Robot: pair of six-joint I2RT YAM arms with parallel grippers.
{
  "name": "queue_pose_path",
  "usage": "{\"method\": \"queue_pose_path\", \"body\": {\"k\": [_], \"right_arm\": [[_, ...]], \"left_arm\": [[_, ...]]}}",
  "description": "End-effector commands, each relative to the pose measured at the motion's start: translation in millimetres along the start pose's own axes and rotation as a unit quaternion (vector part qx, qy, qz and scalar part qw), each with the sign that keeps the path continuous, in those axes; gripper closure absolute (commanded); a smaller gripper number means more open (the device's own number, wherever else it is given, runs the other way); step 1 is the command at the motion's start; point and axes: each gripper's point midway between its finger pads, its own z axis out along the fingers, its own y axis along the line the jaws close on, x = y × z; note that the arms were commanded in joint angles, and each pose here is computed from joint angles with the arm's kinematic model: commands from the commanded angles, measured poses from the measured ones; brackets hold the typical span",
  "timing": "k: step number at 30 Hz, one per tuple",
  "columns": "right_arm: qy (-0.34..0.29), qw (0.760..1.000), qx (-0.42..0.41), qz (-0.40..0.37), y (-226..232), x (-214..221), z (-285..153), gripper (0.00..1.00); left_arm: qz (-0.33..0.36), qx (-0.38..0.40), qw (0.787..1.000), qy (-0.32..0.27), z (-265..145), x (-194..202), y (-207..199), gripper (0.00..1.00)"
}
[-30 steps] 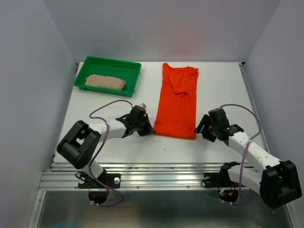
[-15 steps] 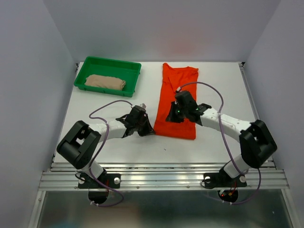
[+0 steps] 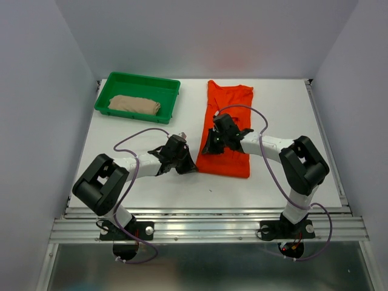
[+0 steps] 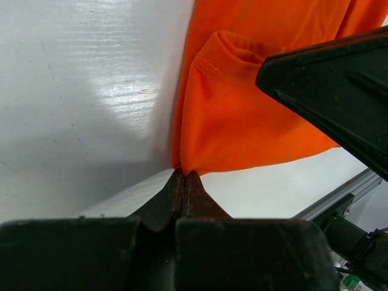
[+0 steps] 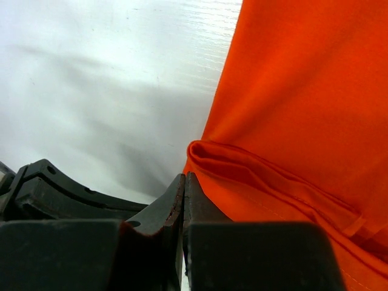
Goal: Roll the t-shirts
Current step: Roll the T-shirt to the center of the board.
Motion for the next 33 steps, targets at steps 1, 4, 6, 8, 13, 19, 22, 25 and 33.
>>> {"method": "queue_pose_path", "body": {"k": [1, 4, 6, 8, 13, 19, 22, 25, 33], "right_arm": [[-0.031, 0.998, -0.046, -0.009, 28.2, -24.6, -5.8, 0.99], [-0.025, 0.998, -0.048, -0.012, 29.7, -19.1, -4.3, 0.99], [-0.021, 0.999, -0.048, -0.009, 27.3, -16.3, -0.7, 0.99], [-0.013, 0.999, -0.049, -0.01, 27.8, -10.3, 4.0, 0.99], [-0.008, 0.999, -0.044, -0.003, 24.7, -9.9, 13.8, 0.99], [-0.009, 1.0, 0.002, 0.006, 0.5, -7.2, 33.8, 0.99], [-0.01, 1.0, 0.023, 0.01, -11.5, -4.4, 41.5, 0.99], [-0.003, 1.0, 0.022, 0.012, -12.6, -0.9, 43.0, 0.99], [-0.081, 0.997, -0.015, -0.009, 30.7, -41.2, -21.4, 0.99]], "left_arm": [[0.007, 0.001, 1.0, -0.005, -1.0, -3.4, -4.9, 1.0], [0.007, 0.001, 1.0, -0.004, -0.6, -2.8, -4.4, 1.0], [0.006, -0.001, 1.0, -0.004, -0.2, -2.4, -3.3, 1.0], [0.006, 0.0, 1.0, -0.004, -0.4, -2.4, -3.4, 1.0], [0.007, -0.002, 1.0, -0.002, -0.5, -0.6, -1.5, 1.0], [0.006, -0.001, 1.0, -0.005, -2.4, -0.8, -1.5, 1.0], [0.007, 0.002, 1.0, -0.006, -3.4, -1.2, -2.8, 1.0], [0.008, 0.002, 1.0, -0.005, -3.6, -0.3, -2.9, 1.0], [0.008, 0.003, 1.0, -0.009, -6.0, -1.1, -3.0, 1.0]]}}
